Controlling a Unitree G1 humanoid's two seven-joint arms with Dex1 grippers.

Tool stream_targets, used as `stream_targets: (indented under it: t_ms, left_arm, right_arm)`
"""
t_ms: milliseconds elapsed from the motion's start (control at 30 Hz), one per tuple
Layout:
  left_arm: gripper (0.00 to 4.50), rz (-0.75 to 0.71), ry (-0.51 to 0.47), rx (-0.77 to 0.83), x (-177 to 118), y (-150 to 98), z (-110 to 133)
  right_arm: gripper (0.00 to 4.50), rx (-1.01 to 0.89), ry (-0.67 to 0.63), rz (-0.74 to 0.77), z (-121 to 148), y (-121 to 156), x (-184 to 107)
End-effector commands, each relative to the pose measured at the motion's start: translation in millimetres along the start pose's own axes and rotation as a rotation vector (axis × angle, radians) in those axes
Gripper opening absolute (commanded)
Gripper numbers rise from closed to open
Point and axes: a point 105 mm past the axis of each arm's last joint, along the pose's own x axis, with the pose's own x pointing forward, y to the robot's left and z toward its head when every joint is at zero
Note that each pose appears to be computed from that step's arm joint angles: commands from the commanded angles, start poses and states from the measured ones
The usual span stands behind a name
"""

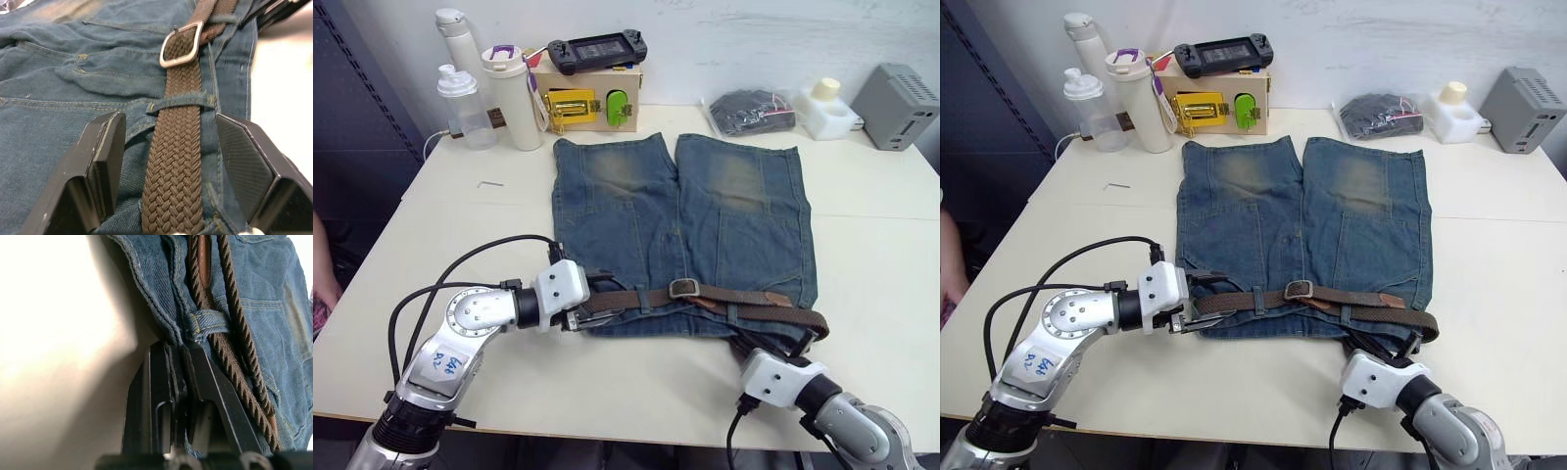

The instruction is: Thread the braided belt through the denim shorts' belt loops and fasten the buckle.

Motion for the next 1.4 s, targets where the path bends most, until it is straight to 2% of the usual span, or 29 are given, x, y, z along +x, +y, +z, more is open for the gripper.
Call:
stream_targets:
  t_ms: [33,200,300,467,500,633,867,1067,1267,1400]
  left_arm:
    - [3.26,0.018,0.038,0.144,3,3,2]
    - [3.26,0.025,0.069,0.202,6,-1,-3]
    - [2.40,0.037,0.100,0.220,7,-3,-10]
    - [0.22,0.023,0.163,0.209,3,-12,-26]
    - [0.08,0.027,0.173,0.209,2,-12,-28]
    - [0.08,0.078,0.192,0.184,-5,-4,-32]
    - [0.08,0.155,0.352,0.166,-47,5,-69]
    - [0.08,0.196,0.425,0.128,-73,9,-95]
    - [0.08,0.202,0.433,0.116,-77,10,-101]
    - [0.08,0.199,0.392,0.133,-71,11,-94]
  right_arm:
    - [0.00,0.027,0.011,0.038,0,13,2]
    - [0.00,0.031,0.011,0.035,0,12,2]
    - [0.00,0.034,0.008,0.036,0,12,3]
    - [0.00,0.035,0.004,0.038,0,11,4]
    - [0.00,0.036,0.003,0.039,0,11,4]
    - [0.00,0.038,0.008,0.043,-1,12,5]
    - [0.00,0.078,0.033,0.014,-4,8,7]
    - [0.00,0.087,0.047,0.017,-7,8,6]
    - [0.00,0.102,0.076,0.012,-13,8,5]
    - [0.00,0.111,0.075,0.033,-12,10,4]
